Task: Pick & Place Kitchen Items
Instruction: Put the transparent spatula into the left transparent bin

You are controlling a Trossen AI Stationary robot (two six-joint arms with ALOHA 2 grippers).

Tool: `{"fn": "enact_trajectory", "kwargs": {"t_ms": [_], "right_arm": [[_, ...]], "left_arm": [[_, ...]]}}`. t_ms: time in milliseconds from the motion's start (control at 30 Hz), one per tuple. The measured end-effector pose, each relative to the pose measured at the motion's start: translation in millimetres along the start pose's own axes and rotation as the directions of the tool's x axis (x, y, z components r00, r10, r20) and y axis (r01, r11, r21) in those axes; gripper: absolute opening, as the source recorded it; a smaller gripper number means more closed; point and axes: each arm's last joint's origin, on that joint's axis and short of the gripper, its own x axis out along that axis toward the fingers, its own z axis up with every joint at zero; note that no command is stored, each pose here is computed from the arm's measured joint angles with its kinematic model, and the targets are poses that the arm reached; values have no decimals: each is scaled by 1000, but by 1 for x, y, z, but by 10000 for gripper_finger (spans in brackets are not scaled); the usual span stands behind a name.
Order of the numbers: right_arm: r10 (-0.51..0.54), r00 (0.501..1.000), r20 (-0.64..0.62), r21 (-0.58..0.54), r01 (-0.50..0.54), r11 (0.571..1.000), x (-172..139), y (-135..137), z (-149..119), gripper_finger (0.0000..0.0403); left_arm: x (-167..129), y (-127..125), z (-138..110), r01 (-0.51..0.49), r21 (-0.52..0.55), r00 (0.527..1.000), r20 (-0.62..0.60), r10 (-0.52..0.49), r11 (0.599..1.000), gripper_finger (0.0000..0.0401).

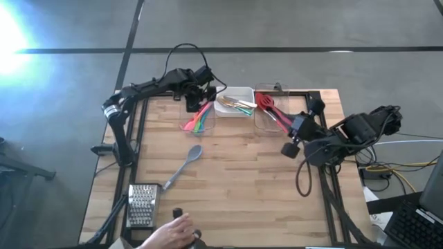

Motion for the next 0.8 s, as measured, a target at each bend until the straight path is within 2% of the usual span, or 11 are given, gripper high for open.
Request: {"fn": "enact_trajectory", "kwargs": {"t_ms": [167, 333, 500, 800], "right_arm": [[-55, 998, 11, 1, 55, 999, 3, 1, -6, 64], [-89, 996, 8, 24, 89, 996, 7, 0, -11, 69], [-103, 995, -2, 41, 103, 994, 10, -2, -13, 75], [-137, 990, -28, 44, 138, 989, 20, -2, -18, 66]], "left_arm": [[30, -10, 14, 28, 84, 999, 37, -31, 996, 17], [55, -14, 24, 25, 158, 999, -43, -19, 987, 17], [63, -16, 30, 30, 183, 999, -45, -22, 983, 17], [66, -17, 41, -16, 185, 998, 64, 4, 983, 17]]}}
